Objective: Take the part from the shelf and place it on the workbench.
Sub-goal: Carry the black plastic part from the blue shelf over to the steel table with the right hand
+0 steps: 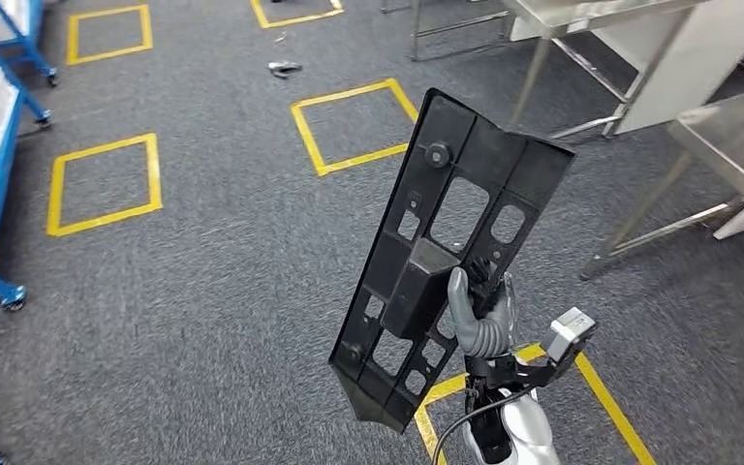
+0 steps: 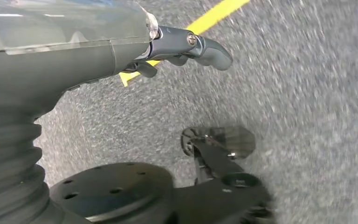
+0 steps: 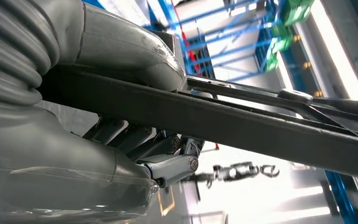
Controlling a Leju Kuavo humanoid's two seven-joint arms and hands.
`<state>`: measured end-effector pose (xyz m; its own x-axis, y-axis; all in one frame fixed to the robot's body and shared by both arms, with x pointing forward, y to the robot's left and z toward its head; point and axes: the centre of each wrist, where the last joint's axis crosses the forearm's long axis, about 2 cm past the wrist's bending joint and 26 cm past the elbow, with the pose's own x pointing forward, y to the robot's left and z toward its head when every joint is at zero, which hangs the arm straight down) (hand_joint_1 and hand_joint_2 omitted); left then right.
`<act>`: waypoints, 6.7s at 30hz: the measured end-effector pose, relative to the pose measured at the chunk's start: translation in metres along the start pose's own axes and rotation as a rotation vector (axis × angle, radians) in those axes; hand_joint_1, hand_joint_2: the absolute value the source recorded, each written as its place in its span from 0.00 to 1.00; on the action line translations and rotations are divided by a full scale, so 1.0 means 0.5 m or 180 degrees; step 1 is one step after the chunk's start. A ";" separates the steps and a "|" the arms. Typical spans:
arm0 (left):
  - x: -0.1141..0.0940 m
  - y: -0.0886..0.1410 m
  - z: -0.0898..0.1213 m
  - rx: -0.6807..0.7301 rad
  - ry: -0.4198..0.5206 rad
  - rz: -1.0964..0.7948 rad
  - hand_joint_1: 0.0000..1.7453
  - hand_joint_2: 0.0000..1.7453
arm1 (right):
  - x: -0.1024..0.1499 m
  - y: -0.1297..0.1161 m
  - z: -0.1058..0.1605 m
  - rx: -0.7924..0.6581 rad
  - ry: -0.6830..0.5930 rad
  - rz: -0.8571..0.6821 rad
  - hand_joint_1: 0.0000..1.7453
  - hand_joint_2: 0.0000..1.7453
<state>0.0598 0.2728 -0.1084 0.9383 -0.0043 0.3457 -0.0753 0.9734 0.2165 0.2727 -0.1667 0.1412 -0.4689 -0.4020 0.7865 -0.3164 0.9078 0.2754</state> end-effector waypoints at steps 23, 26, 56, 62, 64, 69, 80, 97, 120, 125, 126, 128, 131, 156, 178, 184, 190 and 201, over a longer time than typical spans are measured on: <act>0.000 0.006 -0.002 0.0010 -0.0020 -0.0022 0.00 1.00 | 0.015 0.002 -0.005 -0.0045 -0.0112 0.0120 1.00 1.00; 0.002 0.006 -0.002 0.0011 -0.0031 -0.0021 0.00 1.00 | 0.018 0.003 -0.006 -0.0025 -0.0144 0.0186 1.00 1.00; 0.004 -0.003 0.000 -0.0129 0.0007 -0.0221 0.00 1.00 | 0.157 0.114 -0.046 0.0820 -0.1372 0.0652 1.00 1.00; 0.006 -0.003 0.000 -0.0125 0.0005 -0.0203 0.00 1.00 | 0.162 0.137 -0.068 0.1015 -0.1470 0.0552 1.00 1.00; 0.001 -0.003 0.000 -0.0124 0.0019 -0.0194 0.00 1.00 | 0.160 0.143 -0.071 0.1074 -0.1455 0.0515 1.00 1.00; 0.001 -0.003 0.000 -0.0119 0.0014 -0.0178 0.00 1.00 | 0.156 0.153 -0.079 0.1190 -0.1444 0.0465 1.00 1.00; -0.001 -0.007 0.002 -0.0140 -0.0007 -0.0165 0.00 1.00 | 0.144 0.150 -0.080 0.1260 -0.1372 0.0464 1.00 1.00; -0.003 -0.010 0.003 -0.0134 0.0072 -0.0165 0.00 1.00 | 0.133 0.154 -0.088 0.1199 -0.1330 0.0397 1.00 1.00; 0.000 -0.016 0.004 -0.0154 0.0098 -0.0155 0.00 1.00 | 0.125 0.156 -0.090 0.1168 -0.1300 0.0393 1.00 1.00; -0.003 -0.016 0.005 -0.0189 0.0103 -0.0121 0.00 1.00 | 0.124 0.158 -0.087 0.1173 -0.1287 0.0384 1.00 1.00; -0.005 -0.015 0.005 -0.0192 0.0109 -0.0120 0.00 1.00 | 0.123 0.158 -0.086 0.1175 -0.1285 0.0383 1.00 1.00; -0.007 -0.015 0.005 -0.0193 0.0119 -0.0120 0.00 1.00 | 0.123 0.158 -0.086 0.1176 -0.1283 0.0383 1.00 1.00; -0.006 -0.014 0.005 -0.0189 0.0129 -0.0123 0.00 1.00 | 0.122 0.158 -0.085 0.1175 -0.1276 0.0387 1.00 1.00; 0.001 -0.015 0.004 -0.0203 0.0127 -0.0139 0.00 1.00 | 0.124 0.156 -0.084 0.1156 -0.1281 0.0395 1.00 1.00; -0.005 -0.017 0.006 -0.0196 0.0156 -0.0144 0.00 1.00 | 0.125 0.156 -0.082 0.1189 -0.1267 0.0353 1.00 1.00; 0.003 -0.017 0.004 -0.0190 0.0130 -0.0145 0.00 1.00 | 0.127 0.158 -0.083 0.1188 -0.1288 0.0338 1.00 1.00; -0.009 -0.016 0.006 -0.0186 0.0160 -0.0134 0.00 1.00 | 0.126 0.159 -0.079 0.1186 -0.1285 0.0319 1.00 1.00; -0.007 -0.011 0.004 -0.0151 0.0135 -0.0115 0.00 1.00 | 0.130 0.162 -0.081 0.1184 -0.1358 0.0338 1.00 1.00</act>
<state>0.0561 0.2672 -0.1089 0.9537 -0.0308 0.2992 -0.0261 0.9825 0.1844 0.2498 -0.1147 0.2370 -0.7806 -0.3939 0.4853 -0.4821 0.8736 -0.0666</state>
